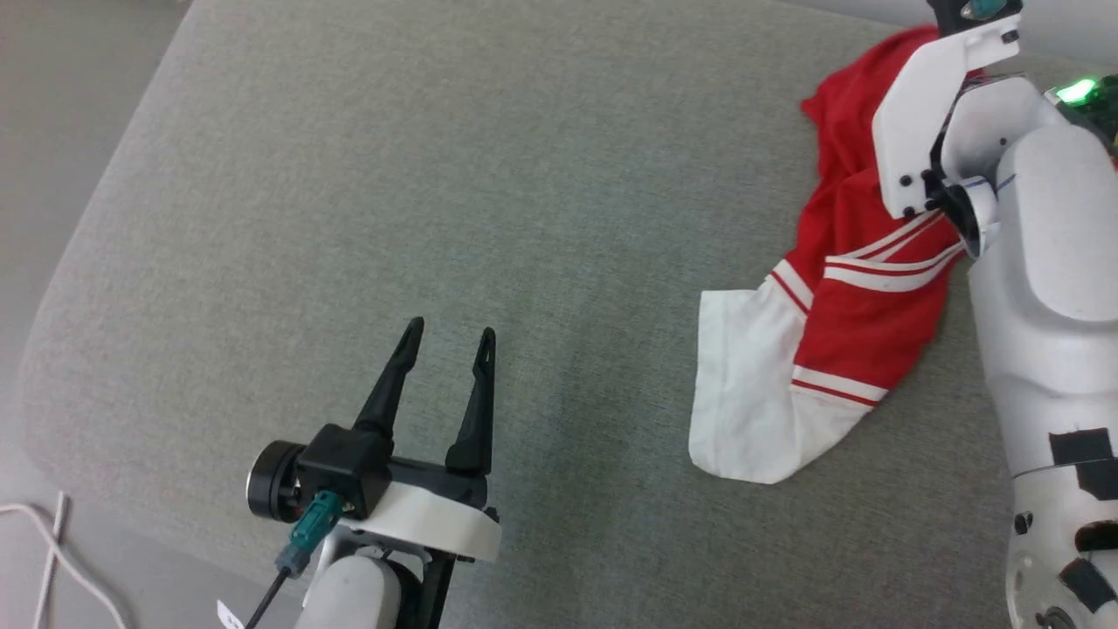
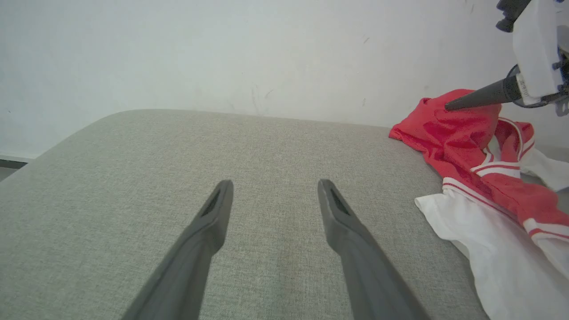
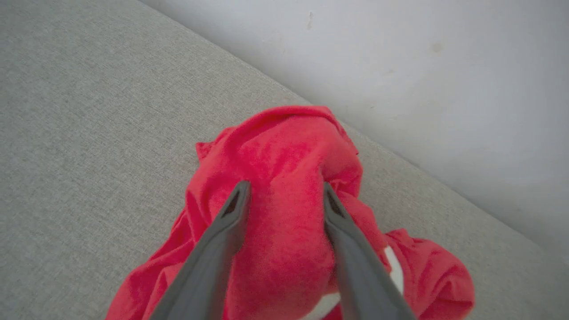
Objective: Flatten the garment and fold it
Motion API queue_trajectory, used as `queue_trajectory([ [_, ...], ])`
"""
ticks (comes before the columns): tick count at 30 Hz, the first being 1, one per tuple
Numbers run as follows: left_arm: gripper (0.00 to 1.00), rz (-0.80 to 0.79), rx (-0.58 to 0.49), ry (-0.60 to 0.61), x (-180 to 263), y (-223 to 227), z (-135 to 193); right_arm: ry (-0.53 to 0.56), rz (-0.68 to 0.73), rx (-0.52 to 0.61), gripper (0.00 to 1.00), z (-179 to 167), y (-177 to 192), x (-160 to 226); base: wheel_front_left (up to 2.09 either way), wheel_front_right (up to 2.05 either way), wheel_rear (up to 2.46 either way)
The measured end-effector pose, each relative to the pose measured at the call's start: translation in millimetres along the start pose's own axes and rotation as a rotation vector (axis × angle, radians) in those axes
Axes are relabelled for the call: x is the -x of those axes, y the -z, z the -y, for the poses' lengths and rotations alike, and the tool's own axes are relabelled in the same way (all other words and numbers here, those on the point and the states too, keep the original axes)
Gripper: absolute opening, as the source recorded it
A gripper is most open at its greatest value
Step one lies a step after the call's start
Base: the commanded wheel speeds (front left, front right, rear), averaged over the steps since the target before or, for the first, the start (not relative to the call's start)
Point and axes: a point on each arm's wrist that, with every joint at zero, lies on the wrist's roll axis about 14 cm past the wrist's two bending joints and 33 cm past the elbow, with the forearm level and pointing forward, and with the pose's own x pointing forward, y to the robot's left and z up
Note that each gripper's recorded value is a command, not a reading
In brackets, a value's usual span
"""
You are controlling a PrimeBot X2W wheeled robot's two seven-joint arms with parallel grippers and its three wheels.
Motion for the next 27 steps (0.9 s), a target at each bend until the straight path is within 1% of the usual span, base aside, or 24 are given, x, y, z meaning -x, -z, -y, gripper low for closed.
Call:
queue_trajectory([
  [3,1.0,-0.015,-0.001,-0.017,2,4,-4,-0.04,0.007,0.004,1.0,-18,2,-8,0.0,0.0,0.0],
  [6,1.0,-0.012,-0.001,-0.02,2,3,-4,-0.068,0.066,-0.002,1.0,-28,-11,-5,0.0,0.0,0.0],
  [10,1.0,0.005,-0.004,-0.019,2,-1,-4,-0.092,0.203,-0.034,1.0,-31,-39,11,0.0,0.0,0.0],
  [12,1.0,0.009,-0.002,-0.022,5,-3,-4,-0.093,0.301,-0.058,1.0,-28,-57,26,0.0,0.0,0.0],
  [14,1.0,0.005,-0.005,-0.021,9,-1,-5,-0.086,0.386,-0.097,1.0,-21,-64,44,0.0,0.0,0.0],
  [16,1.0,0.008,-0.008,-0.012,12,-2,-3,-0.061,0.437,-0.132,1.0,-10,-58,62,0.0,0.0,0.0],
  [18,1.0,0.021,-0.005,0.006,13,-5,1,-0.019,0.476,-0.169,1.0,6,-45,84,0.0,0.0,0.0],
  [23,1.0,0.056,-0.002,0.05,15,-15,12,0.15,0.571,-0.239,1.0,55,-3,154,0.0,0.0,0.0],
  [26,1.0,0.083,0.006,0.083,14,-23,22,0.272,0.615,-0.263,1.0,81,28,199,0.0,0.0,0.0],
  [27,1.0,0.091,0.004,0.093,14,-25,25,0.303,0.628,-0.292,1.0,89,40,213,0.0,0.0,0.0],
])
